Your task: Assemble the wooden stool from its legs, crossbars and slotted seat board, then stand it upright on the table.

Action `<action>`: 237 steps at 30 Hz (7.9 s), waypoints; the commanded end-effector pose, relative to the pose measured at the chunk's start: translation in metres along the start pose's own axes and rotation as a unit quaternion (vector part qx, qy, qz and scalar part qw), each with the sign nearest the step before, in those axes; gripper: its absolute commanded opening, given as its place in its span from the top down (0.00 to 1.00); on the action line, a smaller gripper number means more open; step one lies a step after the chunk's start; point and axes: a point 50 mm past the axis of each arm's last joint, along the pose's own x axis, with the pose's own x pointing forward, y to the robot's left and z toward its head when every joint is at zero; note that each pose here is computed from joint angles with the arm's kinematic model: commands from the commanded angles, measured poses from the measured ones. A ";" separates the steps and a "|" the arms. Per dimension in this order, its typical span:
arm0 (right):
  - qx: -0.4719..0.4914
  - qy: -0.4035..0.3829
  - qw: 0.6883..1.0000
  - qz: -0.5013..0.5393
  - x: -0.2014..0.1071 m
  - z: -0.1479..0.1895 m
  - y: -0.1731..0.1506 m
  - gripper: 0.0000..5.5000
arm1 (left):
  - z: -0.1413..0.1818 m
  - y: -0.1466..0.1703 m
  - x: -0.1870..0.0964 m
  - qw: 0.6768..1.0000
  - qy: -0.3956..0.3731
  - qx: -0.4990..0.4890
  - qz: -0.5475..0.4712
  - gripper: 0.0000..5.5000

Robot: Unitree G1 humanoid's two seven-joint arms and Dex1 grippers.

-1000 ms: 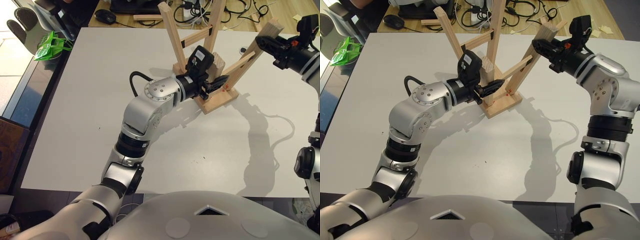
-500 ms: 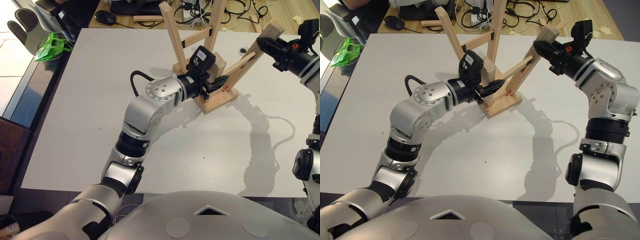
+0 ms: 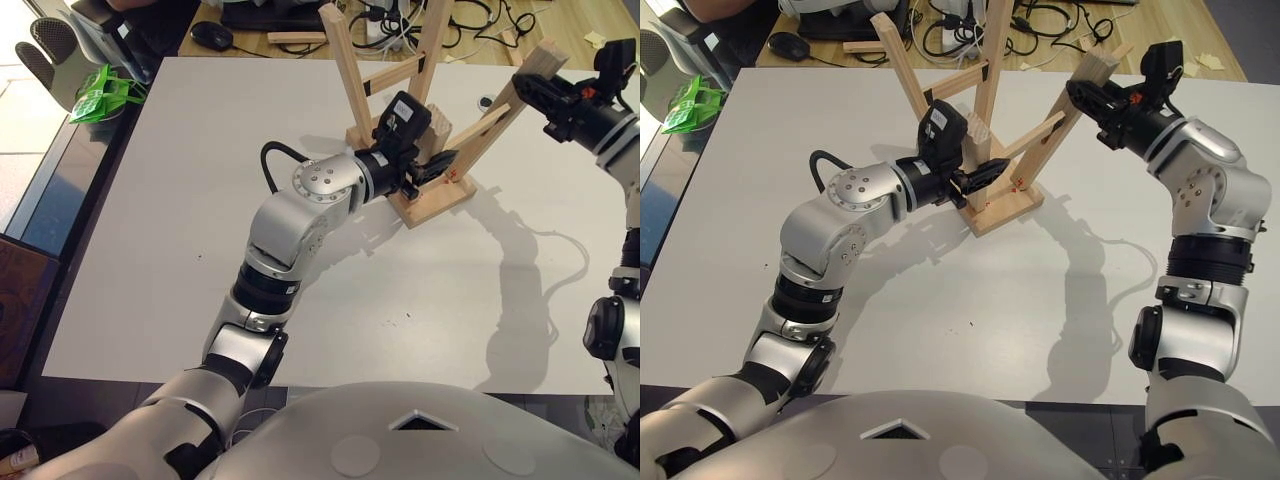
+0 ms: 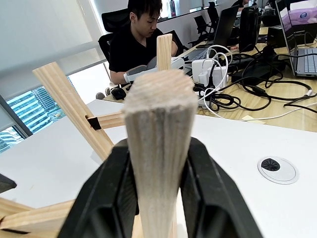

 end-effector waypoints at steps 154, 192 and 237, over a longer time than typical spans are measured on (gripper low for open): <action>-0.078 -0.103 0.989 -0.070 -0.009 -0.015 -0.007 0.34 | -0.027 -0.005 -0.001 0.999 0.053 0.006 -0.006 0.58; -0.070 0.017 0.994 -0.082 0.011 -0.031 -0.003 0.27 | -0.017 0.003 0.005 0.999 -0.013 -0.002 0.036 0.60; 0.034 -0.005 0.992 -0.119 0.073 -0.014 0.138 0.83 | 0.031 0.032 -0.036 0.919 -0.322 0.012 0.229 0.32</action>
